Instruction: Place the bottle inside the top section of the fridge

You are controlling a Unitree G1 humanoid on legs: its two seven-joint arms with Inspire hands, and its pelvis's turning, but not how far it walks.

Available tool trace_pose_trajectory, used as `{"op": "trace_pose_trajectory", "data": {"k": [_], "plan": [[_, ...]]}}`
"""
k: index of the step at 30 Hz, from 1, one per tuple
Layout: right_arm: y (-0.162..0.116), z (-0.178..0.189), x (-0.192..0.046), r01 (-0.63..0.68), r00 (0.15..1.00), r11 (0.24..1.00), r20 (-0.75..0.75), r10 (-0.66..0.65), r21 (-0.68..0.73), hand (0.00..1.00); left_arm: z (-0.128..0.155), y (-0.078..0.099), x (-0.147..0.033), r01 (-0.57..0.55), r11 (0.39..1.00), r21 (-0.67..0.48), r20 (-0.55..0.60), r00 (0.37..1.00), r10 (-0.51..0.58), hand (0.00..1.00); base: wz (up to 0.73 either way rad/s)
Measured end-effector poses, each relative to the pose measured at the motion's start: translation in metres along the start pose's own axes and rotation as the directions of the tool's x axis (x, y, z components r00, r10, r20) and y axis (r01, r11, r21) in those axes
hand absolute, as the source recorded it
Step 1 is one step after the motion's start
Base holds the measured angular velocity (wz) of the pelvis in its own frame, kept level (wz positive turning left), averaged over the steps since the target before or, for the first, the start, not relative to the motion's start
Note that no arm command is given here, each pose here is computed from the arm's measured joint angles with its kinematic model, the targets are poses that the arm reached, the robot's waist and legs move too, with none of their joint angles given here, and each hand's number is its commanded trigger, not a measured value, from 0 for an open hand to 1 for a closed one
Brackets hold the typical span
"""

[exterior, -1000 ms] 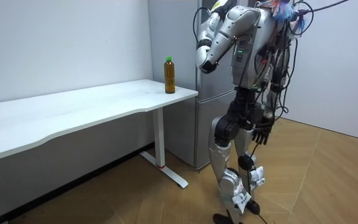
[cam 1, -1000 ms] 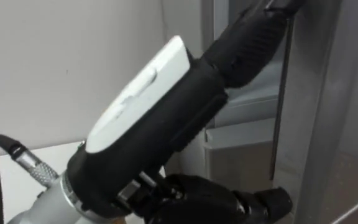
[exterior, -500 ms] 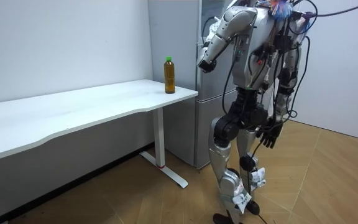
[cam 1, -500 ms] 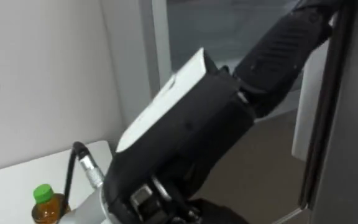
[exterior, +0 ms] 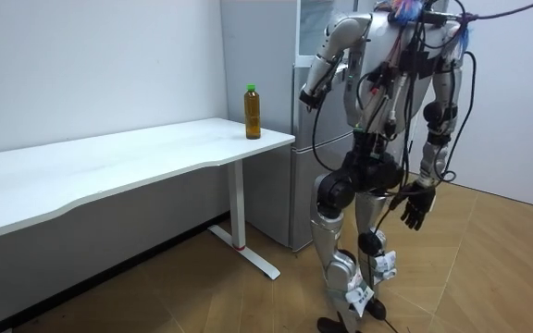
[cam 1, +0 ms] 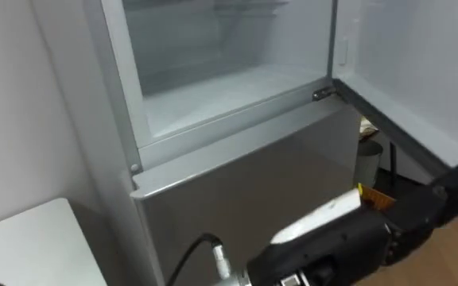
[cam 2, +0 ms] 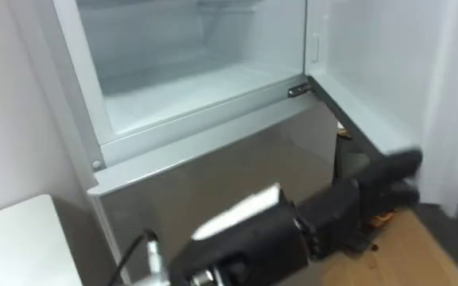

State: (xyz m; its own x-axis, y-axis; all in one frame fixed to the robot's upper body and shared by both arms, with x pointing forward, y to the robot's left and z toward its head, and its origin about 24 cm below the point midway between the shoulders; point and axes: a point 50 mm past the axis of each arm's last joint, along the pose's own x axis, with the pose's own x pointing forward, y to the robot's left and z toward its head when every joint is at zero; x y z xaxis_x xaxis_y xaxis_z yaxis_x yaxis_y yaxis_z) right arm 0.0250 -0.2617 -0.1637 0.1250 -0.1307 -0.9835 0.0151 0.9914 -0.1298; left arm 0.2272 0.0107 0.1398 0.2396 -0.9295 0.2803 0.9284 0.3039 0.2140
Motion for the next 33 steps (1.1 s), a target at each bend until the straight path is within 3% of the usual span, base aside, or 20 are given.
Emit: {"op": "trace_pose_trajectory", "data": {"k": [21,33], "plan": [[0.001,-0.002,0.000,-0.002,1.000,1.000,-0.007,0.002,-0.002,0.00,-0.011,-0.010,0.004,0.054,0.998,-0.024,-0.065,0.996,-0.055,0.00,-0.09],[-0.002,0.023,-0.001,0.093,0.989,0.996,0.113,-0.094,0.020,0.00,-0.016,-0.005,-0.001,0.039,0.993,0.115,-0.160,0.987,-0.020,0.00,0.28]]}}
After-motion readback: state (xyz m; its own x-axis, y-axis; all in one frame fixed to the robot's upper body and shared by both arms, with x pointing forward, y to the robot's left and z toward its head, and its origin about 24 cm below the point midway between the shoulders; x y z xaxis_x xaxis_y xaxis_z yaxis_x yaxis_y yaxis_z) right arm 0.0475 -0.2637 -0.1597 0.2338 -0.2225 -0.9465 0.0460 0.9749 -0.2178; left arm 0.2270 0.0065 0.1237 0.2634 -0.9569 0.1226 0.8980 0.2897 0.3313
